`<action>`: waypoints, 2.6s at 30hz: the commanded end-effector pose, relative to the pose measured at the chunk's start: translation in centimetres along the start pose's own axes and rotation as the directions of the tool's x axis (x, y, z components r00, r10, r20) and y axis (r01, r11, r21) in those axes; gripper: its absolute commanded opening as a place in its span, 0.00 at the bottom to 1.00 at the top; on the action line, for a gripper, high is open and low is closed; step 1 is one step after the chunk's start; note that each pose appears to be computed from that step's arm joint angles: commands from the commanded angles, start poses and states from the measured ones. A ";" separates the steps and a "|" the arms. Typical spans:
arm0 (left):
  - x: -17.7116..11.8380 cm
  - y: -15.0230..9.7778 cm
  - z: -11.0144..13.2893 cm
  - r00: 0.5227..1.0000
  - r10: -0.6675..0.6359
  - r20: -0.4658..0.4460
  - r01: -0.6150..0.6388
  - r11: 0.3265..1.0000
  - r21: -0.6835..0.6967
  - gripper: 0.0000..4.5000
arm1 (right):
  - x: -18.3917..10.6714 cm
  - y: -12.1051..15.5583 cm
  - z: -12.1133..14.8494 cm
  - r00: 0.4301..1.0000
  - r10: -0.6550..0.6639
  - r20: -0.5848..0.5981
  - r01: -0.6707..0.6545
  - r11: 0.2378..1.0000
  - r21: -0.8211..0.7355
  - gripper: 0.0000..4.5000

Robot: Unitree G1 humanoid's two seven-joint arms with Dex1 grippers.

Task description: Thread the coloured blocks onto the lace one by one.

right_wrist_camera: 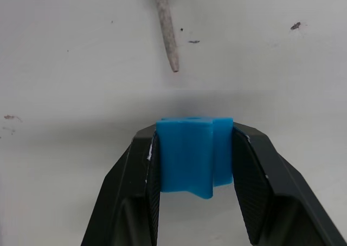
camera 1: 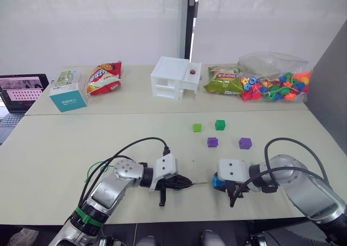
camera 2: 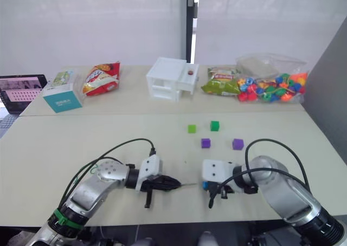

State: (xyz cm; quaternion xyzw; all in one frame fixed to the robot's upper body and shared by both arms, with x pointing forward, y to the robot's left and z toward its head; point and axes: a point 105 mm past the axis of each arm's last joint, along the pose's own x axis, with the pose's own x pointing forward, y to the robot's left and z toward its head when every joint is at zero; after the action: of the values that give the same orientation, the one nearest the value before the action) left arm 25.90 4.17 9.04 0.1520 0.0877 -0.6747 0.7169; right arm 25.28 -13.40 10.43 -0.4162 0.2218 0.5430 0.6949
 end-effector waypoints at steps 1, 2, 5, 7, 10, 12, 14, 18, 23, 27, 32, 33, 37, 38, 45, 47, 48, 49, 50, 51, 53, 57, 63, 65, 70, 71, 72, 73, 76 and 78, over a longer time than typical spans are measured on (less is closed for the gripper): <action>0.3 0.1 0.5 1.000 -0.009 -0.005 0.009 1.000 0.018 0.00 | 0.5 0.7 0.3 1.000 0.028 0.002 -0.028 1.000 -0.014 0.29; 0.4 0.1 0.4 1.000 -0.008 -0.015 0.009 1.000 0.013 0.00 | 0.5 0.7 0.3 1.000 0.029 -0.003 -0.029 0.999 -0.019 0.29; 0.8 0.2 0.6 1.000 -0.008 -0.019 0.008 1.000 0.001 0.00 | 0.5 0.7 0.1 0.999 0.032 -0.020 -0.033 0.999 -0.040 0.29; 1.0 0.2 0.8 1.000 -0.010 -0.025 0.011 1.000 0.002 0.00 | 0.4 0.9 0.1 0.999 0.042 -0.024 -0.043 0.998 -0.050 0.29; 1.1 0.3 0.8 1.000 -0.007 -0.029 0.007 1.000 0.000 0.00 | 0.4 1.1 0.2 0.998 0.051 -0.024 -0.052 0.997 -0.062 0.29; 1.3 0.5 1.0 1.000 -0.004 -0.027 0.004 1.000 0.002 0.00 | 0.5 1.1 0.3 0.998 0.053 -0.021 -0.054 0.996 -0.066 0.29; 1.5 0.6 1.1 1.000 -0.003 -0.030 0.003 1.000 0.003 0.00 | 0.5 1.1 0.4 0.999 0.050 -0.020 -0.052 0.996 -0.068 0.29; 2.1 0.6 1.2 0.999 -0.009 -0.040 0.009 1.000 -0.005 0.00 | 0.6 0.9 0.7 0.999 0.042 -0.010 -0.043 0.996 -0.073 0.29; 2.3 0.6 1.3 0.998 -0.033 -0.055 0.034 0.999 0.014 0.00 | 0.6 0.9 0.8 0.999 0.042 -0.005 -0.043 0.997 -0.066 0.29; 2.3 0.7 1.3 0.997 -0.035 -0.067 0.037 0.999 0.019 0.00 | 0.6 0.9 0.7 0.999 0.042 -0.009 -0.042 0.997 -0.065 0.29; 2.1 0.6 1.4 0.998 -0.026 -0.064 0.026 1.000 0.010 0.00 | 0.5 1.0 0.4 0.999 0.039 -0.018 -0.040 0.998 -0.055 0.29; 2.1 0.6 1.4 0.998 -0.025 -0.062 0.026 1.000 0.008 0.00 | 0.5 1.0 0.4 0.999 0.039 -0.018 -0.040 0.998 -0.053 0.29; 2.1 0.5 1.3 0.996 -0.034 -0.078 0.035 0.999 0.007 0.00 | 0.7 1.1 0.3 0.999 0.041 -0.021 -0.042 0.998 -0.048 0.29; 2.1 0.5 1.3 0.996 -0.033 -0.082 0.034 0.999 0.009 0.00 | 0.7 1.1 0.3 0.999 0.041 -0.021 -0.042 0.998 -0.047 0.29; 1.8 0.5 1.0 0.992 -0.022 -0.124 0.025 1.000 0.019 0.00 | 0.6 0.9 0.0 0.999 0.038 -0.031 -0.039 0.998 -0.047 0.29; 1.8 0.5 0.9 0.989 -0.028 -0.143 0.032 0.999 0.031 0.00 | 0.7 1.0 0.1 0.999 0.042 -0.028 -0.043 0.998 -0.045 0.29; 1.7 0.4 0.9 0.988 -0.030 -0.150 0.035 0.999 0.031 0.00 | 0.7 1.1 0.1 0.999 0.044 -0.027 -0.045 0.998 -0.046 0.29; 1.7 0.4 0.8 0.987 -0.031 -0.158 0.037 0.999 0.035 0.00 | 0.7 1.1 0.1 0.999 0.044 -0.027 -0.045 0.998 -0.047 0.29; 1.7 0.5 0.9 0.987 -0.029 -0.161 0.035 0.999 0.038 0.00 | 0.7 1.1 0.1 0.999 0.044 -0.027 -0.046 0.998 -0.048 0.29; 1.7 0.5 0.9 0.986 -0.026 -0.162 0.033 0.999 0.041 0.00 | 0.7 1.1 0.1 0.999 0.044 -0.026 -0.046 0.998 -0.048 0.29; 1.8 0.6 1.0 0.988 -0.024 -0.155 0.032 0.998 0.046 0.00 | 0.8 1.1 0.2 0.999 0.044 -0.025 -0.045 0.998 -0.048 0.29; 2.1 0.7 1.2 0.991 -0.021 -0.131 0.025 0.999 0.034 0.00 | 0.8 1.1 0.2 0.999 0.041 -0.023 -0.043 0.998 -0.047 0.29; 2.6 0.6 1.3 0.993 -0.040 -0.114 0.043 0.999 0.028 0.00 | 0.9 1.3 0.3 0.999 0.046 -0.021 -0.047 0.998 -0.047 0.29; 2.7 0.6 1.4 0.993 -0.038 -0.113 0.041 0.999 0.027 0.00 | 0.9 1.4 0.4 0.999 0.050 -0.018 -0.051 0.997 -0.049 0.29; 3.0 0.7 1.5 0.994 -0.037 -0.103 0.039 0.999 0.020 0.00 | 1.0 1.4 0.7 0.999 0.053 -0.011 -0.054 0.997 -0.056 0.29; 3.1 0.7 1.5 0.994 -0.035 -0.100 0.037 0.999 0.020 0.00 | 1.0 1.4 0.7 0.999 0.053 -0.011 -0.053 0.997 -0.057 0.29; 3.3 0.8 1.7 0.995 -0.032 -0.092 0.034 0.999 0.021 0.00 | 1.0 1.4 0.7 0.999 0.052 -0.010 -0.053 0.997 -0.057 0.29; 3.4 1.0 1.8 0.996 -0.027 -0.082 0.028 0.999 0.021 0.00 | 1.1 1.4 0.8 0.999 0.051 -0.009 -0.052 0.997 -0.058 0.29; 4.1 1.2 2.8 0.999 -0.028 -0.025 0.029 0.999 0.027 0.00 | 1.1 1.4 0.9 0.999 0.049 -0.005 -0.049 0.997 -0.057 0.29; 4.4 1.0 3.2 0.998 -0.056 0.014 0.055 0.998 0.032 0.00 | 1.1 1.5 0.9 0.999 0.049 -0.005 -0.049 0.997 -0.055 0.29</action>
State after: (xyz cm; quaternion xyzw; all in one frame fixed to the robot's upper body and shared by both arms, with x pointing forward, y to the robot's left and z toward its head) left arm 26.90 -0.54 9.22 0.1642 0.1129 -0.6872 0.6986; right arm 25.08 -12.70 10.35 -0.4414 0.2137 0.5422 0.6822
